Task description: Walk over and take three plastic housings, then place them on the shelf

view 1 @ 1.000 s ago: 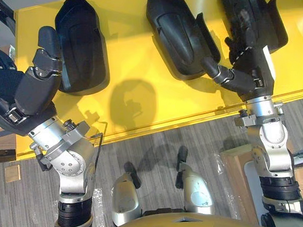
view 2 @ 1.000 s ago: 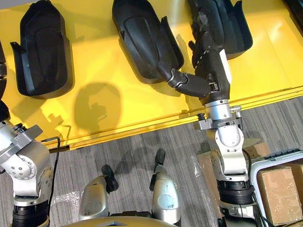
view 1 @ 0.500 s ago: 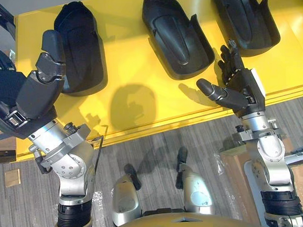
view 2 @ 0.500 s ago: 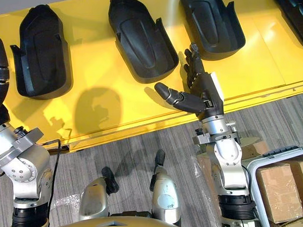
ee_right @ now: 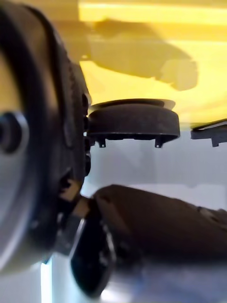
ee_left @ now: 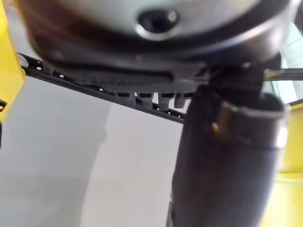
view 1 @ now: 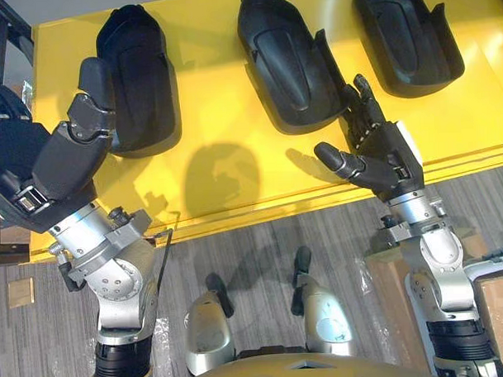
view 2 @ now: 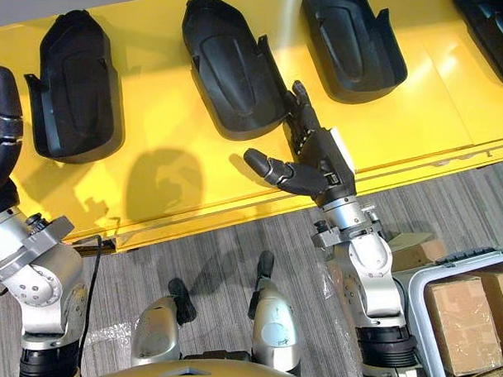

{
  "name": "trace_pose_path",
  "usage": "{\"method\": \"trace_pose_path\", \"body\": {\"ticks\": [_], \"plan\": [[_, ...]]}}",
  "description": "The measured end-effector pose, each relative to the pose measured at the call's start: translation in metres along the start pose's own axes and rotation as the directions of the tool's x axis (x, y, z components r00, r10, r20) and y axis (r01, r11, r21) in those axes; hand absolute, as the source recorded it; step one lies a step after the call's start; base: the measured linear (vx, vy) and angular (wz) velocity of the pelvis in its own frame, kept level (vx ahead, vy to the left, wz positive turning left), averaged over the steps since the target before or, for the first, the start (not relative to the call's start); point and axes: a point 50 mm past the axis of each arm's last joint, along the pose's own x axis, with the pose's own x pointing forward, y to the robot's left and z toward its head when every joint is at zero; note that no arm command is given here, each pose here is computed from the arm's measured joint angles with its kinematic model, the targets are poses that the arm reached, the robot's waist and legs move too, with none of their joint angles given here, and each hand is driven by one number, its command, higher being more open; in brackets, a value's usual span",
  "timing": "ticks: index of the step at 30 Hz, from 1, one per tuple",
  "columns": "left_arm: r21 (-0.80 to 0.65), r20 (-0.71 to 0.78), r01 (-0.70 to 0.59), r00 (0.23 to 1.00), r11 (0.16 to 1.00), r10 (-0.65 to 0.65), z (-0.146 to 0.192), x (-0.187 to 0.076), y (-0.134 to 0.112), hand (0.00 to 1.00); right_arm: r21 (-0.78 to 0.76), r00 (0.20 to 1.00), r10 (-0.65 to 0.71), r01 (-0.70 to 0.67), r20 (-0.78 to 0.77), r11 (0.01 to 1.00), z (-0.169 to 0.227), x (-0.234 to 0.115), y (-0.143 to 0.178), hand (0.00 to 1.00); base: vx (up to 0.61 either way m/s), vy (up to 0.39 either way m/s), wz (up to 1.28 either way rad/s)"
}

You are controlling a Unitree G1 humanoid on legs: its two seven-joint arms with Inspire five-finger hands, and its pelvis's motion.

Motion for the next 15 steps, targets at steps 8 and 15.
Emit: {"method": "trace_pose_path", "body": {"ticks": [8,15], "plan": [[0.002,0.0,0.024,1.0,1.0,-0.024,0.0001,-0.0002,-0.0006,1.0,0.02,1.0,0.007,-0.007,-0.019,1.0,-0.0051,-0.0014,0.0029,1.0,-0.02,-0.018,0.06],[0.002,-0.001,0.037,0.999,0.999,-0.037,0.0001,-0.0004,-0.0013,1.0,0.029,0.999,0.015,-0.014,-0.03,0.999,-0.0074,-0.0036,0.0049,1.0,0.0,-0.003,0.01]]}}
